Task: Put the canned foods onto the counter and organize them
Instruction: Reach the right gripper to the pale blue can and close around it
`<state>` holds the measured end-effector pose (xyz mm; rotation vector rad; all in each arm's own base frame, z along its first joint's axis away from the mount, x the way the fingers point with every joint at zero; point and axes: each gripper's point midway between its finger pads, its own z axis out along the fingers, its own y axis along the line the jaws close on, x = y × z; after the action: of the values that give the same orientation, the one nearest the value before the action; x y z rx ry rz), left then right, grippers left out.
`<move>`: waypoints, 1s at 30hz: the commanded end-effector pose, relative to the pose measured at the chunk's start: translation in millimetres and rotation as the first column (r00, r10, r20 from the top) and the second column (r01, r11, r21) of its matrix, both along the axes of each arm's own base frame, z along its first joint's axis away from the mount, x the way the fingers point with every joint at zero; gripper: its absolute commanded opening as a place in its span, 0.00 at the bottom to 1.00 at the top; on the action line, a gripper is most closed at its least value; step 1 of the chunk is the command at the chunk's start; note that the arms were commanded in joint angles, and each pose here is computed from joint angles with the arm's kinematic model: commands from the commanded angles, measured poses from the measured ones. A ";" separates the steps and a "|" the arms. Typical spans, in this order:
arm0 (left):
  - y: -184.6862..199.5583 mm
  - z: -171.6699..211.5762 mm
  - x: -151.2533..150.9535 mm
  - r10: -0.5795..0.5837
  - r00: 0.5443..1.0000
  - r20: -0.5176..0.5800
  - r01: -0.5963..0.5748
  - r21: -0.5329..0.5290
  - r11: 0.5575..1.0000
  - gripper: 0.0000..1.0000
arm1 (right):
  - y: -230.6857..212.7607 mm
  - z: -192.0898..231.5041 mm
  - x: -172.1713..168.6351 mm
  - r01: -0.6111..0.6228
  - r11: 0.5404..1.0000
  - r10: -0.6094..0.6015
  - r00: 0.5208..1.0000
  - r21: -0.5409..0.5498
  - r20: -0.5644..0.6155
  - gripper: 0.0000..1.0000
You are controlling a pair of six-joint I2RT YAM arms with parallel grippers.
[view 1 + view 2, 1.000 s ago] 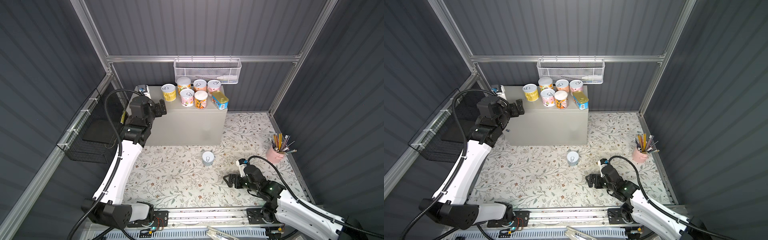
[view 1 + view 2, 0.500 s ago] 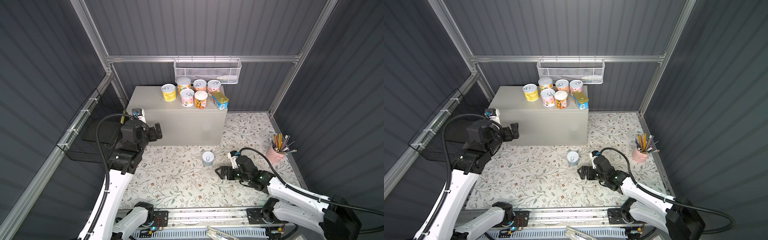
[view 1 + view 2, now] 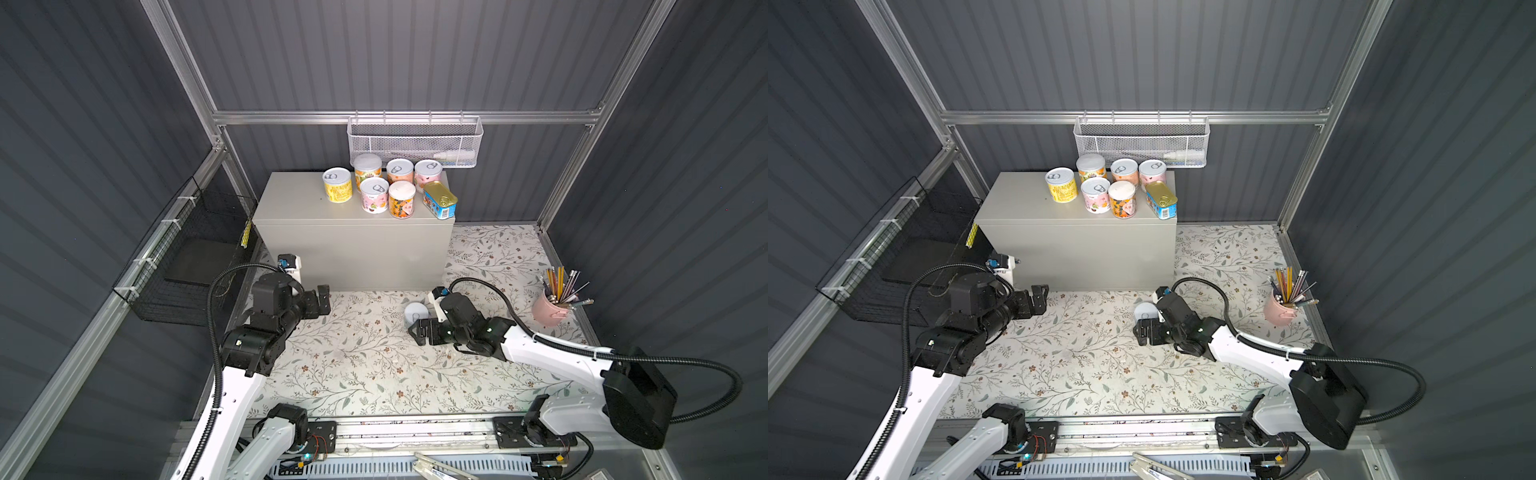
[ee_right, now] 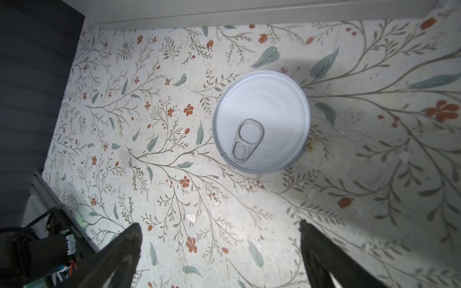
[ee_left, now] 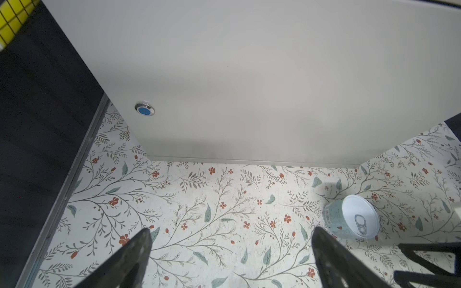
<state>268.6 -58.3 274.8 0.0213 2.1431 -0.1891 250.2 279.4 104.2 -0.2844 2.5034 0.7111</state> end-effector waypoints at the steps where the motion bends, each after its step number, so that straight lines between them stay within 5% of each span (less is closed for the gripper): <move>1: -7.8 -7.4 -9.5 -0.035 0.999 -0.017 0.034 -0.047 0.998 1.00 | -1.3 -8.7 7.5 -0.005 0.995 0.006 1.000 -0.101 0.015 0.99; 19: -9.8 -50.7 -16.8 -0.055 0.994 -0.097 0.052 -0.038 0.998 1.00 | 5.0 -41.6 57.2 0.100 0.951 -0.087 0.995 -0.294 0.058 0.99; 30: -9.5 -60.8 -16.7 -0.063 0.990 -0.130 0.062 -0.014 0.998 1.00 | 10.9 -49.9 62.3 0.079 0.942 -0.070 0.997 -0.326 0.040 0.71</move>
<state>255.4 -66.5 215.7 0.0415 2.2668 -0.2455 311.1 291.3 55.8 -0.3001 2.5730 0.2905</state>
